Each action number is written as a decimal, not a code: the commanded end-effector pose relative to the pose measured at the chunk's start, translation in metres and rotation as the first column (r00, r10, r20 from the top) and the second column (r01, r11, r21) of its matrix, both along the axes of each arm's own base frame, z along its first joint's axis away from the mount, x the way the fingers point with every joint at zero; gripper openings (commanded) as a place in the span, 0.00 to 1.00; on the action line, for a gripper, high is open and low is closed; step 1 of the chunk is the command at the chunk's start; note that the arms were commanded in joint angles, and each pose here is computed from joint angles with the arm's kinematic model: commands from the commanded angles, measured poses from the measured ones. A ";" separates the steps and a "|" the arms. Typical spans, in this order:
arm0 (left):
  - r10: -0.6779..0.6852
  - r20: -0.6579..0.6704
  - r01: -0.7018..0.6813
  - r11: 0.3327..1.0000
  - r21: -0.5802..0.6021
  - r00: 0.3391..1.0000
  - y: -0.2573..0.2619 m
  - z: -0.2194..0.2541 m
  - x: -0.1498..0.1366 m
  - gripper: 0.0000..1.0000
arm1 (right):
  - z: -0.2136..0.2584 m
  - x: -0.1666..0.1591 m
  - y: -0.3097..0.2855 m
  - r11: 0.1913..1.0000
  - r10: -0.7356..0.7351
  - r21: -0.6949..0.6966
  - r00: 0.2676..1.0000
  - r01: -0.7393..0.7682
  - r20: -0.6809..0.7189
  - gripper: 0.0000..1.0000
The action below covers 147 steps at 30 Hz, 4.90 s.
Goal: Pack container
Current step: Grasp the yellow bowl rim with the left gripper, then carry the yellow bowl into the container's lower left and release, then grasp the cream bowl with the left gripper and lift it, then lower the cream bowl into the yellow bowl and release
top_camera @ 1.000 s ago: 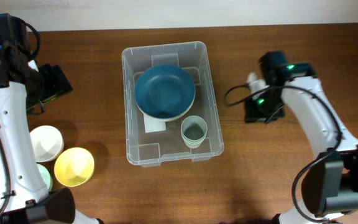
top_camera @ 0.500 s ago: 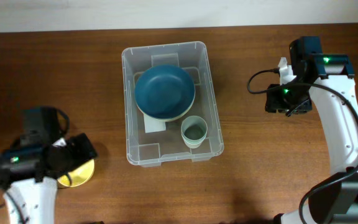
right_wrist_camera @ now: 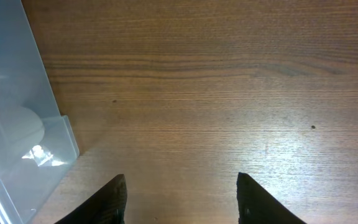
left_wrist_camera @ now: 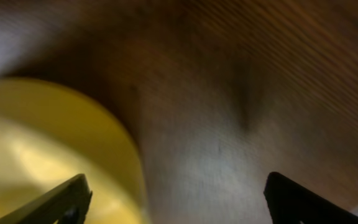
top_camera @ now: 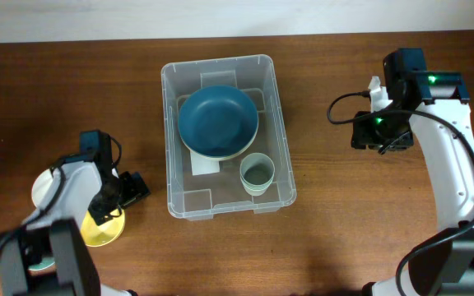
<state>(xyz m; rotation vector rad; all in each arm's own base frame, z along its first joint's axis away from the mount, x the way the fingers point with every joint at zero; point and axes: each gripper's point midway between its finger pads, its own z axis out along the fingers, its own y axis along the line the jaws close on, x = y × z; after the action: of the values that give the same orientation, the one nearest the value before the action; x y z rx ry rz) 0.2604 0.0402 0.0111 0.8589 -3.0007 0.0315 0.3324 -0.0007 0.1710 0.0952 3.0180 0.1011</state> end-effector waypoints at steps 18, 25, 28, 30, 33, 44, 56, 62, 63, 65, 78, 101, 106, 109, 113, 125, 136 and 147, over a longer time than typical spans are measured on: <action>-0.077 0.189 0.069 0.997 0.046 0.979 -0.006 0.111 0.048 0.01 | 0.043 0.005 -0.095 0.915 -0.401 0.023 0.900 0.403 0.174 0.49; -0.355 0.438 0.367 0.928 0.060 0.826 -0.109 0.208 0.047 0.01 | 0.047 -0.015 -0.133 0.835 -0.548 0.053 0.820 0.547 0.166 0.55; -0.482 0.478 0.514 0.855 0.072 0.734 -0.162 0.218 0.039 0.01 | 0.047 -0.014 -0.130 0.840 -0.541 0.053 0.825 0.540 0.166 0.55; -0.554 0.471 0.597 0.799 0.071 0.687 -0.194 0.213 0.031 0.01 | 0.047 -0.013 -0.128 0.844 -0.534 0.053 0.829 0.533 0.165 0.55; -0.621 0.417 0.662 0.747 0.058 0.664 -0.219 0.195 0.021 0.01 | 0.047 -0.012 -0.126 0.848 -0.527 0.052 0.833 0.527 0.165 0.55; -0.603 0.069 0.605 0.796 -0.018 0.795 -0.245 0.077 0.019 0.01 | 0.046 -0.015 -0.124 0.851 -0.524 0.052 0.838 0.522 0.151 0.56; -0.560 0.135 0.558 0.828 0.055 0.818 -0.219 0.127 0.048 0.42 | 0.046 -0.015 -0.124 0.852 -0.523 0.051 0.839 0.521 0.150 0.56; -0.303 0.439 0.204 0.944 0.259 0.846 -0.091 0.267 0.075 0.70 | 0.046 -0.015 -0.124 0.852 -0.523 0.052 0.839 0.521 0.150 0.56; -0.235 0.464 0.119 0.957 0.265 0.854 -0.063 0.277 0.073 0.71 | 0.046 -0.015 -0.124 0.852 -0.523 0.052 0.839 0.522 0.150 0.56; -0.133 0.469 0.007 0.965 0.261 0.873 -0.012 0.281 0.070 0.72 | 0.046 -0.015 -0.124 0.852 -0.523 0.052 0.839 0.522 0.150 0.56; 0.232 -0.009 -0.232 0.972 0.041 0.973 0.121 0.076 0.085 0.72 | 0.046 -0.015 -0.123 0.852 -0.523 0.051 0.839 0.521 0.149 0.56; -0.100 0.260 0.085 0.994 0.068 0.960 0.013 0.192 0.127 0.01 | 0.046 -0.016 -0.123 0.852 -0.523 0.051 0.839 0.522 0.148 0.56; -0.377 0.404 0.368 0.924 0.102 0.834 -0.106 0.256 0.095 0.01 | 0.046 -0.015 -0.123 0.852 -0.523 0.052 0.839 0.522 0.148 0.56; -0.494 0.362 0.496 0.863 0.094 0.791 -0.158 0.249 0.073 0.01 | 0.046 -0.015 -0.124 0.852 -0.523 0.051 0.839 0.521 0.148 0.56; -0.583 0.263 0.591 0.805 0.055 0.769 -0.211 0.209 0.039 0.01 | 0.045 -0.016 -0.123 0.852 -0.523 0.051 0.840 0.521 0.147 0.56; -0.617 0.232 0.633 0.774 0.007 0.752 -0.250 0.110 0.028 0.23 | 0.045 -0.016 -0.123 0.852 -0.523 0.051 0.840 0.521 0.143 0.56; -0.261 0.433 0.149 0.950 0.275 0.863 -0.100 0.223 0.044 0.54 | 0.045 -0.017 -0.123 0.852 -0.523 0.051 0.840 0.521 0.143 0.56; 0.341 0.371 -0.439 0.870 0.223 0.864 0.093 0.171 -0.040 0.83 | 0.045 -0.013 -0.115 0.866 -0.500 0.050 0.854 0.498 0.144 0.56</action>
<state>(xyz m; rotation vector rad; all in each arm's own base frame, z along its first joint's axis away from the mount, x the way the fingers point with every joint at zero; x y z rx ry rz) 0.2315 0.1113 0.2350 1.6578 -3.2580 -0.3701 0.3144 -0.1239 0.2058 0.8703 2.7539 0.0666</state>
